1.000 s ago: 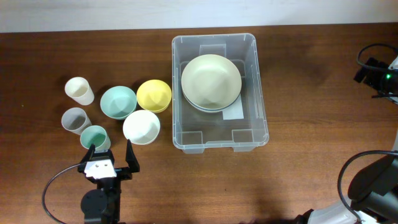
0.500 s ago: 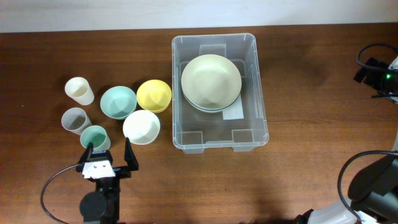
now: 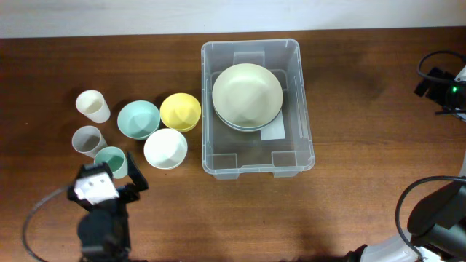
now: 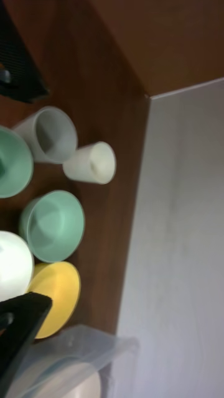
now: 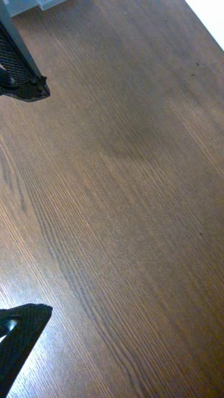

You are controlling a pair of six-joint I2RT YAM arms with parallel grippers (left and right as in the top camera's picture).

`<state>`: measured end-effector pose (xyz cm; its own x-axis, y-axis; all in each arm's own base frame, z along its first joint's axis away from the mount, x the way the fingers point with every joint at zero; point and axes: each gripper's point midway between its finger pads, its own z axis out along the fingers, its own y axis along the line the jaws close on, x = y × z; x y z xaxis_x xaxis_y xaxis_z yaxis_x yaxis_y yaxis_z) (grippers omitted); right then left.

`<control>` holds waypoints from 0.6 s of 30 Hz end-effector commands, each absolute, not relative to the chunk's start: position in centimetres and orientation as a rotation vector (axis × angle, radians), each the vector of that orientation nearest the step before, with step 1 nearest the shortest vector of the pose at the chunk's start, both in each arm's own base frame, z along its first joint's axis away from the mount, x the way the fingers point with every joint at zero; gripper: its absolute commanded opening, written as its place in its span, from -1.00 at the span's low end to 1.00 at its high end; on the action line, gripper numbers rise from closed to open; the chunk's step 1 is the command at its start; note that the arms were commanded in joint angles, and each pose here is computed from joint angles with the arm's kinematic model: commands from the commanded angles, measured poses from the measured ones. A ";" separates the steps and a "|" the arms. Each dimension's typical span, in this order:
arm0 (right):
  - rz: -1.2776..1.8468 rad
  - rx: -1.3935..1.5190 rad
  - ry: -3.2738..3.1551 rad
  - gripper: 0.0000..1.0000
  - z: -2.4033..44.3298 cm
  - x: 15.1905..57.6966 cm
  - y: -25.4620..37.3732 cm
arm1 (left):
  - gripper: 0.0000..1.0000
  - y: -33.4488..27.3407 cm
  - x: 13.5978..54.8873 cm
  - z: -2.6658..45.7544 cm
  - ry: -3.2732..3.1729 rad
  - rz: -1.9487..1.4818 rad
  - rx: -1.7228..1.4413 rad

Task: Pack container
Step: 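Move the left gripper down to the mint cup's rim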

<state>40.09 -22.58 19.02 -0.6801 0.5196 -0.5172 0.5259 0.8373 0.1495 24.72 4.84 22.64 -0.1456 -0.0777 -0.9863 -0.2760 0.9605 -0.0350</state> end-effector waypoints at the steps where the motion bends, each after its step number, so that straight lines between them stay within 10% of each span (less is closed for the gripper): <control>1: -0.038 0.761 2.420 0.98 20.6 40.0 -22.8 | 0.99 5.3 25.6 29.6 1.669 0.181 -0.307; 11: -0.038 0.761 2.421 0.98 20.6 40.0 -22.8 | 1.00 2.2 29.3 32.5 1.785 0.039 -0.151; 18: -0.038 0.761 2.421 0.98 20.6 40.0 -22.8 | 1.00 9.4 25.7 24.6 1.847 0.136 -1.010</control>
